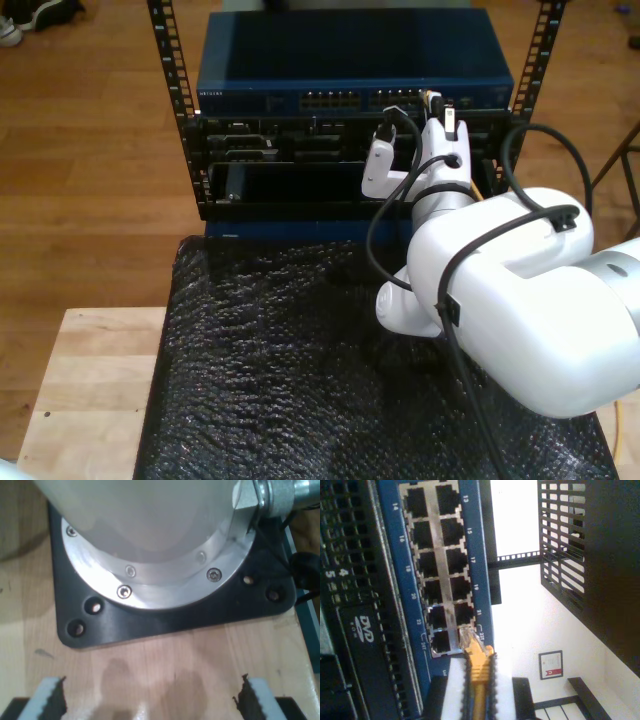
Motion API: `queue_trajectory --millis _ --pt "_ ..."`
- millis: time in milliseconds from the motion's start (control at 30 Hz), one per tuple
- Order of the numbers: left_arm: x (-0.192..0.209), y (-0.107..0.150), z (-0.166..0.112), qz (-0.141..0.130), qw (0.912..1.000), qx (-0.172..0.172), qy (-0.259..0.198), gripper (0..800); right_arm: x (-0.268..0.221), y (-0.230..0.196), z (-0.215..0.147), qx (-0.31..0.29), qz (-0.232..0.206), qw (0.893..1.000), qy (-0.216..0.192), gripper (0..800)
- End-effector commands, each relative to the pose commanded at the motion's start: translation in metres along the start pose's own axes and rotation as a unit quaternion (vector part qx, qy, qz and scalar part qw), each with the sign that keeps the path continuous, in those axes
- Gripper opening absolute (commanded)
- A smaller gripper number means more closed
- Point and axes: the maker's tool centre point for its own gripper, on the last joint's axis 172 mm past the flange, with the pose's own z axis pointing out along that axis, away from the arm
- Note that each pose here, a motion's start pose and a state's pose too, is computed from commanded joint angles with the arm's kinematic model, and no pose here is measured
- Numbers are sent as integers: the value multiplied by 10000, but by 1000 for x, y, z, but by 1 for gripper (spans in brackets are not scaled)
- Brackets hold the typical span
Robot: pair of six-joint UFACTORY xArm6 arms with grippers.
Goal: Grab the cable and plug it in
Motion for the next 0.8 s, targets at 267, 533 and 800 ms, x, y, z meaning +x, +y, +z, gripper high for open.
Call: queue_trajectory --millis 267,533,800 --pt "0 0 0 0 10000 0 0 800 4 -5 0 62 -10 10000 35 0" --pt "0 0 0 0 10000 0 0 800 9 0 5 -26 36 10000 53 0" --pt "0 0 0 0 10000 0 0 800 12 2 11 -33 76 9999 64 0"
